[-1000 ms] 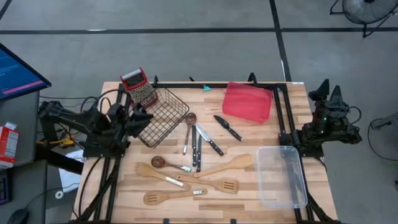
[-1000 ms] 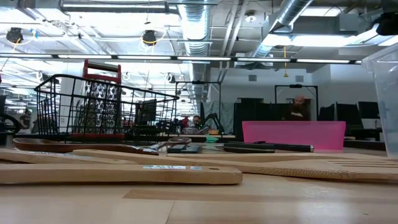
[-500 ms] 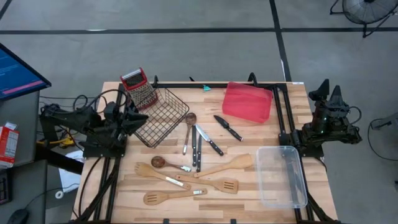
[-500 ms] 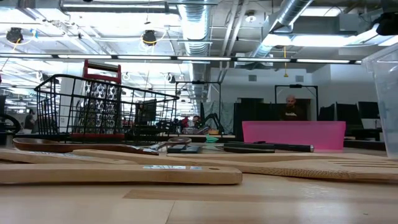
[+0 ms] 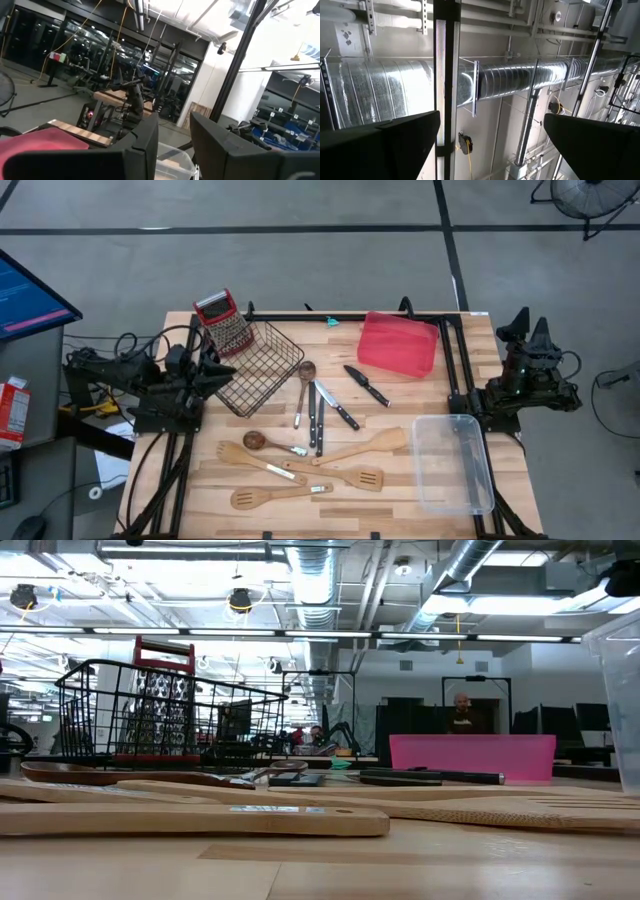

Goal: Pick & Place Kitchen Items
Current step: Put the top black knife into the red bin

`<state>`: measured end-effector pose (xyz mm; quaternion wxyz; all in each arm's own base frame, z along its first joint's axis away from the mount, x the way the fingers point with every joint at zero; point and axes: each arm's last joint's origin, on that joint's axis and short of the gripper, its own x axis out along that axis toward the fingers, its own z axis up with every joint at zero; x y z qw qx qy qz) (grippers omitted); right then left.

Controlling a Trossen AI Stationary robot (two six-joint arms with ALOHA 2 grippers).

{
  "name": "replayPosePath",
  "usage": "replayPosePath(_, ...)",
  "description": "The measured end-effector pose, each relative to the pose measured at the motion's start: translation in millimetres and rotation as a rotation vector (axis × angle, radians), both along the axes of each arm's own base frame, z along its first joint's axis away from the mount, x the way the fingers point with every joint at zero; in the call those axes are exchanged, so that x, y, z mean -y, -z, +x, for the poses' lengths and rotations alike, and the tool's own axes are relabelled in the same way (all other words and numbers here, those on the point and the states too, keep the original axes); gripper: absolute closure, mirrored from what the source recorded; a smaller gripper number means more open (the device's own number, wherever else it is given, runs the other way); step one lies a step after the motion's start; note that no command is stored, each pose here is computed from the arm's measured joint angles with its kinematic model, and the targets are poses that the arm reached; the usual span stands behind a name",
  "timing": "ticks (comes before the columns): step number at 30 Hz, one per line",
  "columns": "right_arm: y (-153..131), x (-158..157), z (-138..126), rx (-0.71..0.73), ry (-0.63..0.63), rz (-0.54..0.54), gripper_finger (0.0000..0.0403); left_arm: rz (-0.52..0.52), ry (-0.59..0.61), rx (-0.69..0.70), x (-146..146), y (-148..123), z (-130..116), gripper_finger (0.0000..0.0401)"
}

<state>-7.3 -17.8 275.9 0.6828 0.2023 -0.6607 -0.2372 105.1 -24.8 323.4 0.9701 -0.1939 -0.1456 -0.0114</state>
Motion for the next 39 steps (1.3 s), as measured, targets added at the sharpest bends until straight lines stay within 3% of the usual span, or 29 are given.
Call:
replayPosePath(7, 0, 0, 1, -0.008, 0.001, 0.000, 0.0030, -0.008, 0.000, -0.003, 0, 0, 0, 0.0306)
replayPosePath(16, 0, 0, 1, -0.074, 0.090, 0.002, 0.0030, -0.036, 0.005, -0.003, 0, 0, 0, 0.0306)
replayPosePath(21, 0, 0, 3, -0.024, -0.012, 0.009, 0.0030, -0.042, 0.006, -0.001, 0, 0, 0, 0.0306)
replayPosePath(25, 0, -1, 15, -0.143, -0.035, -0.014, 0.0030, -0.044, 0.008, -0.001, 0, 0, 0, 0.0306)
replayPosePath(32, 10, -6, 48, -0.339, -0.316, -0.044, 0.0030, -0.053, 0.011, -0.001, 0, 0, 0, 0.0306)
replayPosePath(39, 16, -17, 65, -0.440, -0.635, -0.262, 0.0030, -0.053, 0.015, 0.000, 0, 0, 0, 0.0306)
